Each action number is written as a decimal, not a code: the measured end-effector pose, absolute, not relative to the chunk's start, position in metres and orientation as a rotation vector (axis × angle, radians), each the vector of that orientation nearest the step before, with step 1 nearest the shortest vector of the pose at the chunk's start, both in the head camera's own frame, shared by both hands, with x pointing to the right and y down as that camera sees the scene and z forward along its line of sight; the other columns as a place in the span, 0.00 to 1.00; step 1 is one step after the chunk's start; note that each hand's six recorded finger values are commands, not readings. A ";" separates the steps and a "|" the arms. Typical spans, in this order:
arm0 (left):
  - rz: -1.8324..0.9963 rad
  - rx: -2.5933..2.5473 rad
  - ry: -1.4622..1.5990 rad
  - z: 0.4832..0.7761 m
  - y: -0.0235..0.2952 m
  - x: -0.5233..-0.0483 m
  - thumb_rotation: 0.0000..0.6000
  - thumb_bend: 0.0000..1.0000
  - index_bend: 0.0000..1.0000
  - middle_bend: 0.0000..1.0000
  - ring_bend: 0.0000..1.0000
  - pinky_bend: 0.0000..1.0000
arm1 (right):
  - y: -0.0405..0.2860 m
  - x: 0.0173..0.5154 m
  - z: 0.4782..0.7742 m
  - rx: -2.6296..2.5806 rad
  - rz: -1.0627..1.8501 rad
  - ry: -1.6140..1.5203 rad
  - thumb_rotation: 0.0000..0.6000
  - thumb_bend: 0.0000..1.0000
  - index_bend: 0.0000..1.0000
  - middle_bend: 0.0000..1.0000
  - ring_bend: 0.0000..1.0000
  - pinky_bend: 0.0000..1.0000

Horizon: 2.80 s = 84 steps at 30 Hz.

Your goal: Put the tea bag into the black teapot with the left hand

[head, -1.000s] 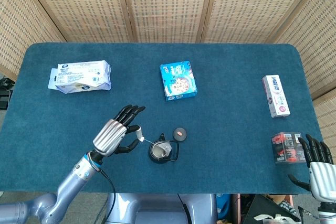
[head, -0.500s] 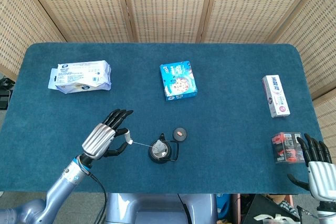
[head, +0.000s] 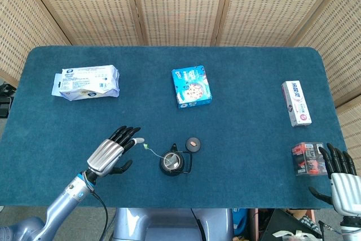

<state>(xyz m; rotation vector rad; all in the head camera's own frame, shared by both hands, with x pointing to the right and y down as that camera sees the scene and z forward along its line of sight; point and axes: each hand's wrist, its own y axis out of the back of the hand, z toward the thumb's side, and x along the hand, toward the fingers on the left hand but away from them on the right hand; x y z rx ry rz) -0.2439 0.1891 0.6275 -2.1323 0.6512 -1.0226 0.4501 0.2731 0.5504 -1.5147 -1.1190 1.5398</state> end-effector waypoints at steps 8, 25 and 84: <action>-1.051 -2.056 0.608 0.624 0.190 -0.247 1.00 0.32 0.04 0.00 0.00 0.00 | 0.273 0.451 0.550 -1.513 1.539 -1.123 1.00 0.00 0.00 0.00 0.00 0.00; -1.014 -1.883 0.358 0.612 0.177 -0.232 1.00 0.88 0.08 0.79 0.73 0.64 | 0.272 0.448 0.549 -1.518 1.529 -1.115 1.00 0.00 0.00 0.00 0.00 0.00; -1.121 -1.906 -0.123 0.645 0.188 -0.128 1.00 1.00 0.17 0.86 0.80 0.68 | 0.280 0.460 0.545 -1.499 1.555 -1.154 1.00 0.00 0.00 0.00 0.00 0.00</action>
